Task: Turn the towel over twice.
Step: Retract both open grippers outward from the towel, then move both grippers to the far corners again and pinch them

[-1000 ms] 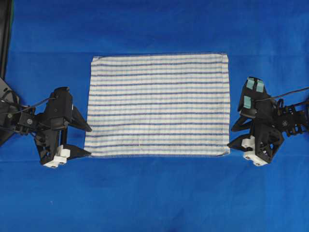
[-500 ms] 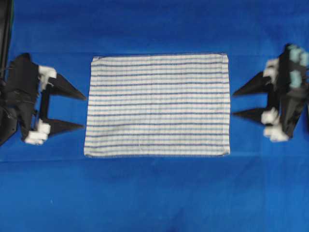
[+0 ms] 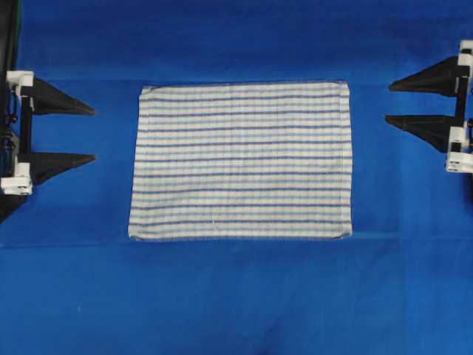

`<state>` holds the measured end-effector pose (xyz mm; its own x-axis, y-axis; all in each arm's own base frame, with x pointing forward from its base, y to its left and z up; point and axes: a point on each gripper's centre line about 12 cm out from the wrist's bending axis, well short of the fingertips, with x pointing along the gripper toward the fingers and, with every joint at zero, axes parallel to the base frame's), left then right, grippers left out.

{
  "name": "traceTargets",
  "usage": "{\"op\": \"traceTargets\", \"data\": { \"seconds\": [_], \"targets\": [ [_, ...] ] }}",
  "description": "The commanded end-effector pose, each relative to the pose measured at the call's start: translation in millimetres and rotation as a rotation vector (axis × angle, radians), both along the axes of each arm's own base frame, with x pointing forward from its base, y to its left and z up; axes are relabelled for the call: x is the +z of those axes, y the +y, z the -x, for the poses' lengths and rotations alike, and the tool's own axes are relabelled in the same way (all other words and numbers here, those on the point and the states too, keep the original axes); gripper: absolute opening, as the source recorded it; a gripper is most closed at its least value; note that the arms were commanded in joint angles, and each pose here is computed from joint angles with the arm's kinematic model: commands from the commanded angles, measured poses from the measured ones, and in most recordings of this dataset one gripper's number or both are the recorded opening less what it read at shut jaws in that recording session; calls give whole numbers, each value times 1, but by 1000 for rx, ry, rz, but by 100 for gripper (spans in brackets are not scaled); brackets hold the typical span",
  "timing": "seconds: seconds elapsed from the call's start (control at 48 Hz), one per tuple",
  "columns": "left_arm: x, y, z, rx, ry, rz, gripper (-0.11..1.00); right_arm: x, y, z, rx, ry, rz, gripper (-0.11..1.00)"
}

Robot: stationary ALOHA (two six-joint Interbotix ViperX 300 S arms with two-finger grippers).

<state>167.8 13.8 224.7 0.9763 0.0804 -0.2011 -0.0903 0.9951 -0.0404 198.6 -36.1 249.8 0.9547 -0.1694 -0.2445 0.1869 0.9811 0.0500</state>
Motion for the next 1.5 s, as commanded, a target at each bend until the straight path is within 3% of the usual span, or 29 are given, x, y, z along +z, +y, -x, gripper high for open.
{"op": "traceTargets", "data": {
  "seconds": [0.0, 0.25, 0.438, 0.646, 0.959, 1.229, 1.479],
  "targets": [
    [3, 1, 0, 3, -14, -4, 85, 1, 1, 0, 17, -39, -6, 63],
    [2, 3, 0, 20, -14, -3, 85, 1, -1, -1, 6, -39, -19, 63],
    [4, 6, -6, 30, -61, -10, 85, 3, -11, -5, -51, -22, -43, 63],
    [-12, 25, -21, 124, -20, -12, 85, -6, -36, -17, -147, 54, -59, 63],
    [-49, 66, -36, 292, 94, 12, 85, -55, -82, -40, -277, 271, -123, 63],
    [-87, 83, -53, 333, 210, 39, 85, -113, -116, -57, -338, 480, -188, 63],
    [-117, 108, -66, 399, 313, 75, 85, -143, -133, -67, -341, 542, -220, 63]
  ]
}}
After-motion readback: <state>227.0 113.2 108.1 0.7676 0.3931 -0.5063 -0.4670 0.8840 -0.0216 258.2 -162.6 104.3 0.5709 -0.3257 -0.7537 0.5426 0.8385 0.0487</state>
